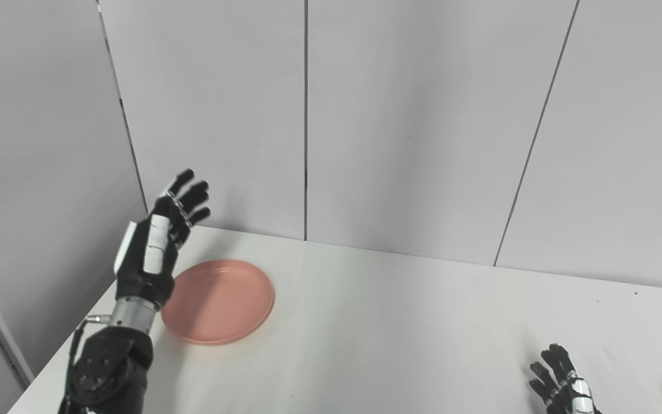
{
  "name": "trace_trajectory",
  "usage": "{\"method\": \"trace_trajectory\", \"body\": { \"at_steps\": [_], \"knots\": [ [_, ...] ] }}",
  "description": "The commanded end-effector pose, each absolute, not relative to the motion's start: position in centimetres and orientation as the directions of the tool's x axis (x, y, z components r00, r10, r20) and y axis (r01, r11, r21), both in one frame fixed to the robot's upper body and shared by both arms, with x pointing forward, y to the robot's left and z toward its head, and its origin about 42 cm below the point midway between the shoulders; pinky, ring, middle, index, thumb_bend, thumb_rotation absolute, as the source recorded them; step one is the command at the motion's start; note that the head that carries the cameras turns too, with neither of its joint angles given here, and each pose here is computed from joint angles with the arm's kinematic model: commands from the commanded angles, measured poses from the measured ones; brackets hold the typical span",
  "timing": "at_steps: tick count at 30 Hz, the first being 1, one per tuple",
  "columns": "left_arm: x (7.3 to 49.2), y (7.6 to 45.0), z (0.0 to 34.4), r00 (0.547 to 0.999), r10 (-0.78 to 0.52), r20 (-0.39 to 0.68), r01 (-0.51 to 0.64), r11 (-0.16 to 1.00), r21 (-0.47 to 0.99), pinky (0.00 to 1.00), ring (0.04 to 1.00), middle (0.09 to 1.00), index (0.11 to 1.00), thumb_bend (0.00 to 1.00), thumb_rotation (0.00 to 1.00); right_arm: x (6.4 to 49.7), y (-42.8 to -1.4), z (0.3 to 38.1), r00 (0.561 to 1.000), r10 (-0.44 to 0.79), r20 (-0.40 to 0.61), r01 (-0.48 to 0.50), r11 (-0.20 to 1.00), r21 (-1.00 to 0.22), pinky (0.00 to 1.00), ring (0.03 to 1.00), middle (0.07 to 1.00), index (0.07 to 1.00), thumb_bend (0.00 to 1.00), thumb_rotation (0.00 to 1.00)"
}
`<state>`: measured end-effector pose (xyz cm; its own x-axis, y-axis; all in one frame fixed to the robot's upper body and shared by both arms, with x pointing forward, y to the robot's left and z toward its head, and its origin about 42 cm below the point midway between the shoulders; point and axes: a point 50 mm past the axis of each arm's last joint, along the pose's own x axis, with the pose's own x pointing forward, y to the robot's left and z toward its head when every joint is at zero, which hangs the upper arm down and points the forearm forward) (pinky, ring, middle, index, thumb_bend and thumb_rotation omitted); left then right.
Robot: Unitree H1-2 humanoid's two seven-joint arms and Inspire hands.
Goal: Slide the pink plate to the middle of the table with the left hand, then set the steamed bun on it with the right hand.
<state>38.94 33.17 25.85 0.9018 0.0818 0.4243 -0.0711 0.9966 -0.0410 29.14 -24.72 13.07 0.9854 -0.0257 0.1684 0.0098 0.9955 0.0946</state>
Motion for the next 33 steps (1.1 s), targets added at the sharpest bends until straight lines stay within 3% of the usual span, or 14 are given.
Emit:
{"method": "trace_trajectory", "body": {
  "at_steps": [1, 9, 26, 29, 33],
  "knots": [
    [40.1, 34.4, 28.4, 0.857, 0.075, 0.509, -0.076, 0.997, -0.019, 0.86, 0.912, 0.89, 0.911, 0.98, 0.89, 28.8, -24.4, 12.6, 0.988, -0.028, 0.152, 0.01, 0.993, 0.118, 0.92, 0.905, 0.936, 0.926, 0.67, 0.97],
    [42.9, 38.0, 27.0, 0.888, 0.127, 0.442, -0.146, 0.989, 0.01, 0.83, 0.887, 0.881, 0.958, 0.95, 0.91, 28.7, -24.5, 12.7, 0.988, -0.032, 0.152, 0.013, 0.992, 0.126, 0.92, 0.902, 0.936, 0.928, 0.66, 0.98],
    [46.9, 40.0, 22.1, 0.93, 0.207, 0.305, -0.213, 0.977, -0.014, 0.77, 0.866, 0.88, 0.932, 0.88, 0.9, 28.0, -24.7, 13.0, 0.988, -0.043, 0.151, 0.021, 0.99, 0.142, 0.9, 0.887, 0.923, 0.916, 0.66, 0.96],
    [47.1, 40.2, 20.8, 0.936, 0.216, 0.277, -0.225, 0.974, -0.001, 0.8, 0.87, 0.889, 0.99, 0.95, 0.9, 27.9, -24.8, 13.1, 0.988, -0.048, 0.147, 0.027, 0.989, 0.142, 0.88, 0.869, 0.91, 0.904, 0.66, 0.95],
    [47.1, 40.0, 19.3, 0.943, 0.23, 0.24, -0.232, 0.973, -0.017, 0.82, 0.874, 0.886, 0.998, 0.99, 0.87, 27.8, -24.9, 13.3, 0.988, -0.049, 0.145, 0.028, 0.99, 0.139, 0.87, 0.863, 0.906, 0.899, 0.66, 0.95]
  ]
}}
